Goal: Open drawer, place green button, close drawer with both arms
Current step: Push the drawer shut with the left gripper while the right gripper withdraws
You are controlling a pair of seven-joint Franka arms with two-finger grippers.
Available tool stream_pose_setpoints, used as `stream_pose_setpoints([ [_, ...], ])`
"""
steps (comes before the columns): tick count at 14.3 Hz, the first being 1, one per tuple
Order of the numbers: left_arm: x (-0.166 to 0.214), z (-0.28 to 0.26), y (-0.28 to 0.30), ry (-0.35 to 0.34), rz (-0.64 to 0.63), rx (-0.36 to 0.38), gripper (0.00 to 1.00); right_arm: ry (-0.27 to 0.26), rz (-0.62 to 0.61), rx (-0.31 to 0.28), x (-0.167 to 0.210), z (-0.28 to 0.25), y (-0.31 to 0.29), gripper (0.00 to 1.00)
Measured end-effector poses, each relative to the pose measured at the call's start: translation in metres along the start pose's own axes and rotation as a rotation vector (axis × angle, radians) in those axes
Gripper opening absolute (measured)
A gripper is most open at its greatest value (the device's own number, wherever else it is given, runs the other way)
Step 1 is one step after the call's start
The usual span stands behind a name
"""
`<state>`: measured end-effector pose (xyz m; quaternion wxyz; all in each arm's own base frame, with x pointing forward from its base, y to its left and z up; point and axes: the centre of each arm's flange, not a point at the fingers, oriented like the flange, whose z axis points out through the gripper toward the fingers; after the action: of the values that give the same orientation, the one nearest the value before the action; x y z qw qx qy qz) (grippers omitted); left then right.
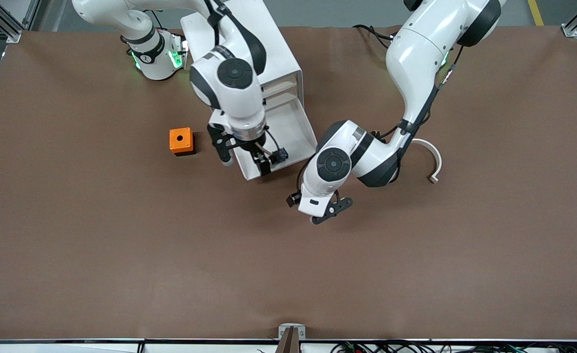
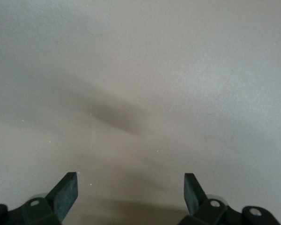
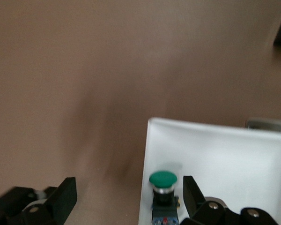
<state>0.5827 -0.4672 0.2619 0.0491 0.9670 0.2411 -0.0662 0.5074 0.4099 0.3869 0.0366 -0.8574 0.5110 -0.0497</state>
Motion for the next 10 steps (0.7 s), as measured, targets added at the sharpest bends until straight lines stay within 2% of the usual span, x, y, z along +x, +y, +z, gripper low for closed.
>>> stream_pose_setpoints([
  [4, -0.031, 0.018, 0.006, -0.009, 0.041, 0.021, 1.0, 0.01, -0.154, 0.004, 0.085, -0.043, -0.003, 1.0],
  [7, -0.063, 0.033, 0.012, -0.026, 0.074, 0.045, 1.0, -0.035, -0.273, -0.004, 0.146, -0.072, 0.005, 1.0],
  [10, -0.104, 0.049, 0.017, -0.056, 0.1, 0.068, 1.0, -0.054, -0.393, -0.006, 0.201, -0.096, 0.016, 1.0],
])
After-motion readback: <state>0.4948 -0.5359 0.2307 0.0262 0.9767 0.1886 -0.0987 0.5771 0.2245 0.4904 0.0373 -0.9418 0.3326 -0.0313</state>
